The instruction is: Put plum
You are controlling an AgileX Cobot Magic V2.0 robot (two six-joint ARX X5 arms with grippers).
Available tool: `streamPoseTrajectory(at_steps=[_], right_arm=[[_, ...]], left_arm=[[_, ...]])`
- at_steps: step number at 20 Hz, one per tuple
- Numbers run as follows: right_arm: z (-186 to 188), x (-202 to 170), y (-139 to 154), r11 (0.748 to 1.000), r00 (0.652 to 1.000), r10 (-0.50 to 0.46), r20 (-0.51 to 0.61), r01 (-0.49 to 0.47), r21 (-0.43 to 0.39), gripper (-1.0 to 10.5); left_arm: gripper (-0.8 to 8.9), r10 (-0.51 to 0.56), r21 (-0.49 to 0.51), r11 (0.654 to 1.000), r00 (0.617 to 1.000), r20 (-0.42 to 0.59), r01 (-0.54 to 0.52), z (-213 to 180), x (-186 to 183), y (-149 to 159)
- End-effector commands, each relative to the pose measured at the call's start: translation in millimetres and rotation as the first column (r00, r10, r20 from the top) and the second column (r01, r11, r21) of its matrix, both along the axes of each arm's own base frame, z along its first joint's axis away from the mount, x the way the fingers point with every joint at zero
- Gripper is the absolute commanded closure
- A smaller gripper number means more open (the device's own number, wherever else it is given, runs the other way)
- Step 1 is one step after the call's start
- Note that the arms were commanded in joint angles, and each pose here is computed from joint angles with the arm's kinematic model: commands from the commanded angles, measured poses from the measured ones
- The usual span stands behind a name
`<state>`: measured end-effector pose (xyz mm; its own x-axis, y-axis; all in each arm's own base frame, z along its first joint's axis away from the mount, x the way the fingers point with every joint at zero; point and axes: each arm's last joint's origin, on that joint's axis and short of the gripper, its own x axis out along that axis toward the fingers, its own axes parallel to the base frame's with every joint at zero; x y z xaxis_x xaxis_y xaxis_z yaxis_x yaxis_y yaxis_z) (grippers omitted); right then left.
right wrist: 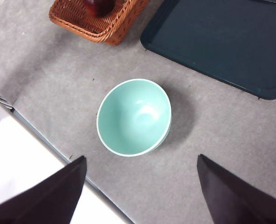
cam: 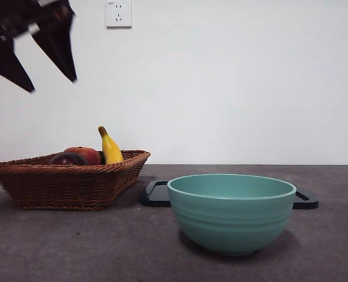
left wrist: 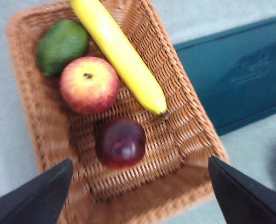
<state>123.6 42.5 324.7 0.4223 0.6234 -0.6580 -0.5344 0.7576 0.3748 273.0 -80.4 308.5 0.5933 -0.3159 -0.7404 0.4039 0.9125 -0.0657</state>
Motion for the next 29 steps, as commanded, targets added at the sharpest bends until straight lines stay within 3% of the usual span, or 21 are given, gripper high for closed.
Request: streamPoseTrajectory(at_steps=[1,14,22,26,29], right_arm=[[5,2,1,1.0,1.0,0.0,0.022,0.0,0.006,5.7],[5,2,1,1.0,1.0,0.0,0.022,0.0,0.006,5.7],[5,2,1,1.0,1.0,0.0,0.022,0.0,0.006,5.7],[5,2,1,1.0,1.0,0.0,0.022,0.0,0.006,5.7],[5,2,1,1.0,1.0,0.0,0.021,0.0,0.006,5.7]], left_arm=[[3.45,-0.021,0.036,0.999,1.0,-0.004,0.021,-10,17,-8],[3.45,-0.016,0.134,0.99,0.99,-0.14,0.035,-87,65,-27],[3.51,-0.015,0.15,0.988,0.983,-0.184,0.043,-108,72,-29],[4.96,-0.014,0.152,0.987,0.981,-0.192,0.044,-109,72,-29],[5.16,-0.011,0.151,0.988,0.981,-0.194,0.041,-108,71,-29]])
